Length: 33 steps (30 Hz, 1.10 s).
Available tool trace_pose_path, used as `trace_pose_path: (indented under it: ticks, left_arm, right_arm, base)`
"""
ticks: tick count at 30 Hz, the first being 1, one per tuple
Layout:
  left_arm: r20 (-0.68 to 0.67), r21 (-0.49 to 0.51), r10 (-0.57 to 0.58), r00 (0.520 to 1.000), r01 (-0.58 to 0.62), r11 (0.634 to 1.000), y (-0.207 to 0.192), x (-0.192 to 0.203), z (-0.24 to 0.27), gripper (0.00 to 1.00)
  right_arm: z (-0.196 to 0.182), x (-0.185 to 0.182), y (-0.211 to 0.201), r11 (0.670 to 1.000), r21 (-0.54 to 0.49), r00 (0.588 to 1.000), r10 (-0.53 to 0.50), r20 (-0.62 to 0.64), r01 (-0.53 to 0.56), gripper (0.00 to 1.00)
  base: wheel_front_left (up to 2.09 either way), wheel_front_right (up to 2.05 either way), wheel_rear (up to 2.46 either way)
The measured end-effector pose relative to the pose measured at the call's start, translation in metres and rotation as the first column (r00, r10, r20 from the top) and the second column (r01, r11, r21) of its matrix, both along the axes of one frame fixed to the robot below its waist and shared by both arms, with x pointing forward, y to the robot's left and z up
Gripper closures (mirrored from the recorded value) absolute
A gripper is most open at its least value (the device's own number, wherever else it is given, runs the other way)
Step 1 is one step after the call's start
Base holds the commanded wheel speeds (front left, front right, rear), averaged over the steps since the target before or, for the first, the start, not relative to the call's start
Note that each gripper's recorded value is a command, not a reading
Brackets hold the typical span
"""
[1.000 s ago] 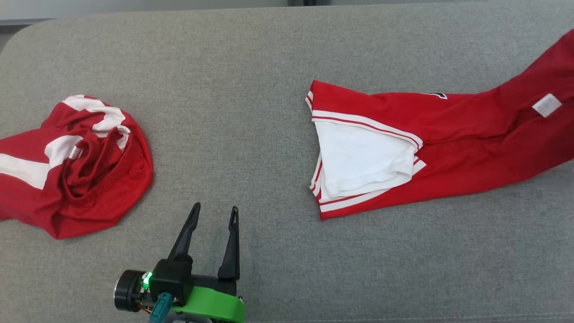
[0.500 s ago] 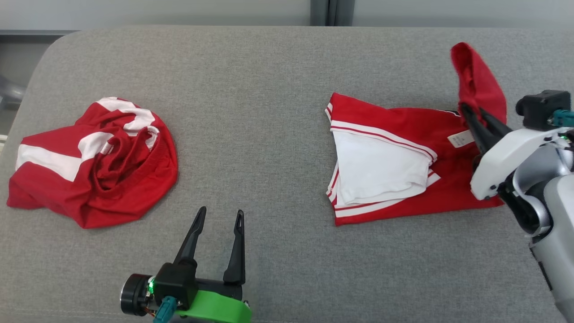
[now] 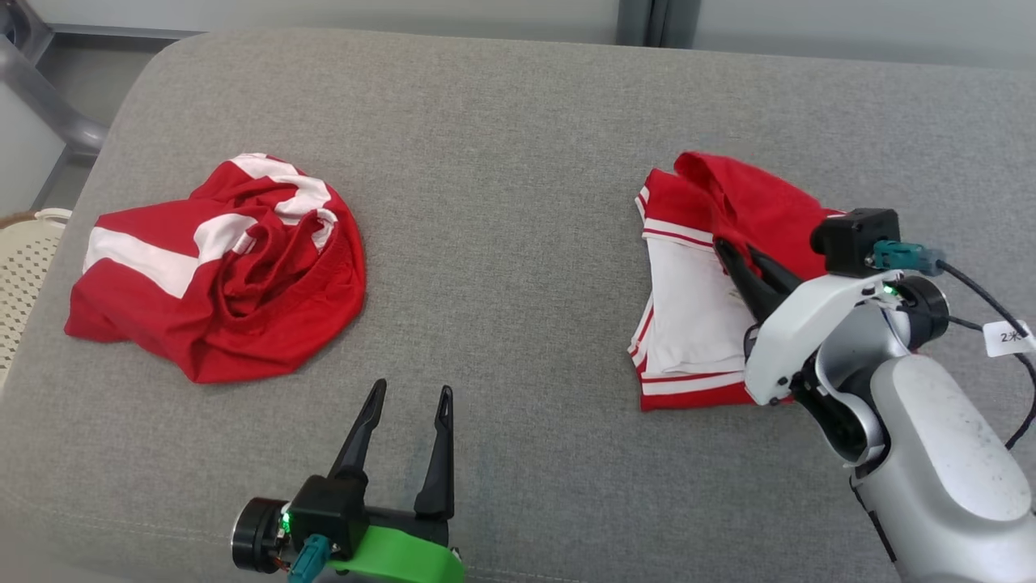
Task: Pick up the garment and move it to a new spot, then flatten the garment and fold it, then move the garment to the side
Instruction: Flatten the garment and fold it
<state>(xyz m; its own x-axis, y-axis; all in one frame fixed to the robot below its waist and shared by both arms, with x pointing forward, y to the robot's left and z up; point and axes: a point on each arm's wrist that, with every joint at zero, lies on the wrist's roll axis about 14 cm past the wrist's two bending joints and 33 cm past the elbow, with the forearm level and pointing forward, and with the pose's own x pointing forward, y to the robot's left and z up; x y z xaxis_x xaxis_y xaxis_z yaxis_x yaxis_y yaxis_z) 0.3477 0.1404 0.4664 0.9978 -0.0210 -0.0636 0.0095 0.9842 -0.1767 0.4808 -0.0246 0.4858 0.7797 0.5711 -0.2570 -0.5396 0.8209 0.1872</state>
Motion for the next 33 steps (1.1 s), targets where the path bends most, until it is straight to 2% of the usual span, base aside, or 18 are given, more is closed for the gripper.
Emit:
trace_pose_path:
  ticks: [10,11,12,16,21,28,33]
  left_arm:
    - [-0.009,-0.003,0.012,1.0,-0.012,1.0,0.002,-0.003,-0.002,0.0]
    - [-0.011,-0.003,0.01,1.0,-0.01,1.0,0.002,-0.003,-0.002,0.0]
    - [-0.011,-0.003,0.01,1.0,-0.01,1.0,0.002,-0.003,-0.002,0.0]
    - [-0.012,-0.004,0.007,1.0,-0.007,1.0,0.001,-0.003,-0.003,0.0]
    - [-0.002,0.004,-0.01,1.0,0.01,1.0,-0.003,-0.002,-0.001,0.0]
    - [0.03,0.012,-0.028,0.999,0.028,1.0,-0.007,0.001,0.008,0.0]
    - [0.045,0.014,-0.02,0.999,0.02,1.0,-0.003,-0.001,0.012,0.0]
  right_arm:
    - [-0.023,-0.014,0.034,0.998,0.022,0.995,0.063,-0.073,-0.061,1.0]
    - [-0.023,-0.014,0.036,0.998,0.032,0.995,0.062,-0.074,-0.059,0.7]
    - [-0.024,-0.013,0.037,0.998,0.035,0.995,0.06,-0.075,-0.058,0.0]
    - [-0.01,-0.005,0.038,0.995,0.096,0.999,0.022,-0.025,-0.02,0.0]
    - [0.024,0.009,0.016,0.983,0.172,0.988,-0.08,0.129,0.057,0.0]
    - [0.032,0.0,-0.035,0.965,0.202,0.946,-0.216,0.243,0.169,0.0]
    - [0.015,-0.019,-0.075,0.958,0.14,0.928,-0.278,0.249,0.249,0.0]
  base:
    - [0.0,0.0,0.0]
    - [0.0,0.0,0.0]
    - [0.0,0.0,0.0]
    - [0.0,0.0,0.0]
    - [0.0,0.0,0.0]
    - [0.0,0.0,0.0]
    - [0.0,0.0,0.0]
